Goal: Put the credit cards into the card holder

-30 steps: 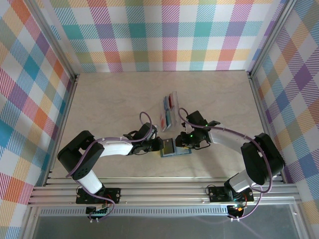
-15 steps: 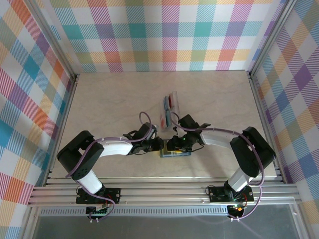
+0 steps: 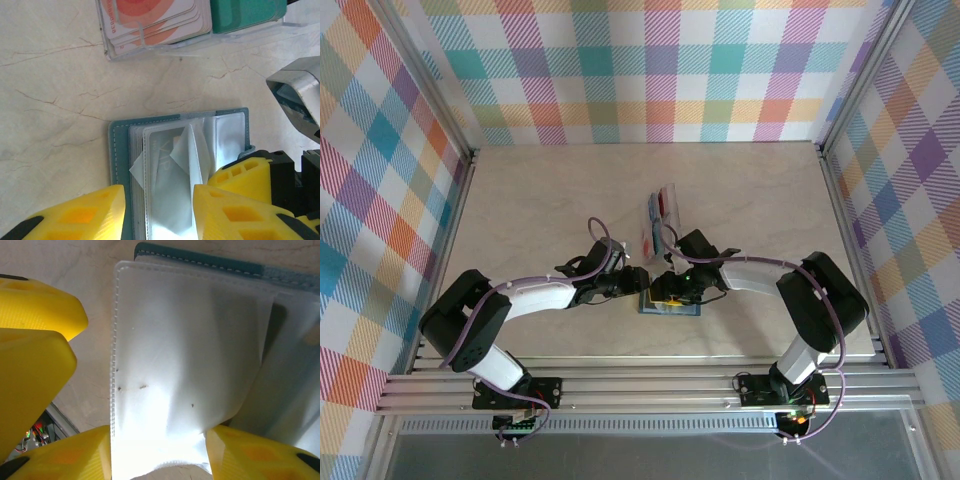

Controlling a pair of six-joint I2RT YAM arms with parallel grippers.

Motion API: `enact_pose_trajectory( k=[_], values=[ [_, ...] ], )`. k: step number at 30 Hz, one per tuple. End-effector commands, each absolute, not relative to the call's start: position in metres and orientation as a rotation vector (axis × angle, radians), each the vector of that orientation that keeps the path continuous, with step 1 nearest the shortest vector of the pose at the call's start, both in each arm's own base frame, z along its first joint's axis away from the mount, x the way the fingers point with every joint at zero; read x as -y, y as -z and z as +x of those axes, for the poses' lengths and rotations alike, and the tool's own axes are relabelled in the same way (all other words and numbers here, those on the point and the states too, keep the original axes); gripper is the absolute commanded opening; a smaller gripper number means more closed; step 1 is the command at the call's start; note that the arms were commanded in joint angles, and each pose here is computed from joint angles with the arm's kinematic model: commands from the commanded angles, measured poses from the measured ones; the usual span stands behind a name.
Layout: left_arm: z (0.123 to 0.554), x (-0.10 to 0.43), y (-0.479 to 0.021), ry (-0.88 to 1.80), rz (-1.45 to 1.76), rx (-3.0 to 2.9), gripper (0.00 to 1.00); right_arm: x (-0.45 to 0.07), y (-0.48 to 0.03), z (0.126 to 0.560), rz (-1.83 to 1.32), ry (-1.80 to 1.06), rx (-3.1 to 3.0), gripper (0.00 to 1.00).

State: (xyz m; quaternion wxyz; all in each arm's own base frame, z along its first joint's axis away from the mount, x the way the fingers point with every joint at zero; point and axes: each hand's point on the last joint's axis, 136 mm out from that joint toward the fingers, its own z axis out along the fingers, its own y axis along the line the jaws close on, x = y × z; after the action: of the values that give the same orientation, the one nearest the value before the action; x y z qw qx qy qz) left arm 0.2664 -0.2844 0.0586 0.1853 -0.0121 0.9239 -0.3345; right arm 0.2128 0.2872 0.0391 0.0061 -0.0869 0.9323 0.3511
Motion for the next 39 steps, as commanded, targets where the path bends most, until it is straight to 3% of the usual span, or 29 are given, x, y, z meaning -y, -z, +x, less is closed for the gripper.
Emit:
enact_pose_trajectory(
  k=[1,20,30,39],
  values=[
    [0.264,0.292,-0.063,0.99,-0.006,-2.625,0.41,-0.292,-0.037,0.208,-0.317,-1.144,-2.913,0.54],
    [0.263,0.302,-0.054,0.991,0.081,-2.649,0.47,-0.295,-0.038,0.207,-0.337,-1.173,-2.904,0.62],
    [0.258,0.296,-0.019,0.84,0.105,-2.746,0.35,-0.3,-0.041,0.208,-0.348,-1.208,-2.896,0.64],
    [0.251,0.273,0.001,0.664,0.105,-2.779,0.32,-0.302,-0.053,0.211,-0.356,-1.208,-2.879,0.64]
  ],
)
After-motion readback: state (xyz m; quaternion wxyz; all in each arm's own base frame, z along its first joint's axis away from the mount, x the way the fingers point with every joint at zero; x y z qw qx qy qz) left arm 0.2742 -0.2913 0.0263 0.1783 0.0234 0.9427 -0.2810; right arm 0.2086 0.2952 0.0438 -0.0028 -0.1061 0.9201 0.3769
